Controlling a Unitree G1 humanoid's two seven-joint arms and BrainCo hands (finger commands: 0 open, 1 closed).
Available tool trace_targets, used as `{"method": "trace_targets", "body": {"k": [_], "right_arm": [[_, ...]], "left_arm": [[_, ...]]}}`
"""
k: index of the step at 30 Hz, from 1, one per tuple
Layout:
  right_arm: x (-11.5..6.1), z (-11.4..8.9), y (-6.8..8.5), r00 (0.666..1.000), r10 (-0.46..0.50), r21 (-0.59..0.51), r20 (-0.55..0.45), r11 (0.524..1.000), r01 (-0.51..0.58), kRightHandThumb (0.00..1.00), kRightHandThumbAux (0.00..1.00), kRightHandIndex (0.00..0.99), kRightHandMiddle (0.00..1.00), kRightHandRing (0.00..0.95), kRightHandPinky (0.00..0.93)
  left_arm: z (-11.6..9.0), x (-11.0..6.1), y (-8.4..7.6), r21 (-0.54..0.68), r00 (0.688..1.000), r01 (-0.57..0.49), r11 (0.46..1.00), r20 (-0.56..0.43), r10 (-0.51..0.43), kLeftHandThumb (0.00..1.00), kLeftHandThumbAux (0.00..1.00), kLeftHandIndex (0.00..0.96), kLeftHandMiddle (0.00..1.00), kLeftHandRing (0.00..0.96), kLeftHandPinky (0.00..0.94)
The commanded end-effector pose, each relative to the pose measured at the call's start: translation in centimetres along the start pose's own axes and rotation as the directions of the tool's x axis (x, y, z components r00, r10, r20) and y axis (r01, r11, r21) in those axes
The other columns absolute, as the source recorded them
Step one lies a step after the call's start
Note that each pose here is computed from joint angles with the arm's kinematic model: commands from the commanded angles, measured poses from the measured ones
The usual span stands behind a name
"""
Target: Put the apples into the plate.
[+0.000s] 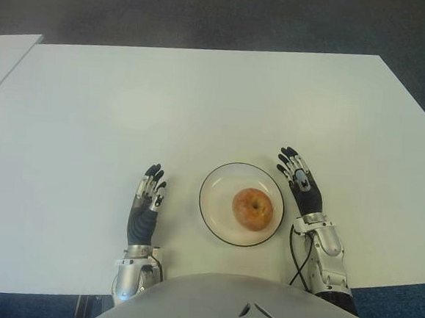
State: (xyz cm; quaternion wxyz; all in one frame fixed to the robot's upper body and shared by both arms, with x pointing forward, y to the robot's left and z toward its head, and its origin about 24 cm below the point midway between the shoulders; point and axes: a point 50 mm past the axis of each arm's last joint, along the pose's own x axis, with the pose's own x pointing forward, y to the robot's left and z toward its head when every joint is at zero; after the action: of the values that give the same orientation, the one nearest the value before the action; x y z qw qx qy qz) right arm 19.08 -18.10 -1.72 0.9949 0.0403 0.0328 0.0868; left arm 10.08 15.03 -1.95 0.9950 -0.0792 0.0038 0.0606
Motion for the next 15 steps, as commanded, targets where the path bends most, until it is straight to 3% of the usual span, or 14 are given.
{"method": "trace_targets", "body": {"k": [1,15], "right_arm": [[-1.58,-2.57,0.72,0.992,-0.019,0.014,-0.125,1.000,0.021,0.009,0.351,0.000,0.000,0.000,0.000],[-1.49,-3.33,0.70,0.991,-0.030,0.009,-0.127,0.999,0.031,0.016,0.370,0.000,0.003,0.000,0.000]], "left_arm": [[-0.55,-0.64,0.11,0.012,0.998,-0.014,1.000,-0.057,0.015,0.116,0.499,0.009,0.000,0.000,0.000],[-0.45,-0.64,-0.06,0.006,0.997,-0.042,0.999,-0.061,0.042,0.107,0.502,0.031,0.011,0.000,0.000]]}}
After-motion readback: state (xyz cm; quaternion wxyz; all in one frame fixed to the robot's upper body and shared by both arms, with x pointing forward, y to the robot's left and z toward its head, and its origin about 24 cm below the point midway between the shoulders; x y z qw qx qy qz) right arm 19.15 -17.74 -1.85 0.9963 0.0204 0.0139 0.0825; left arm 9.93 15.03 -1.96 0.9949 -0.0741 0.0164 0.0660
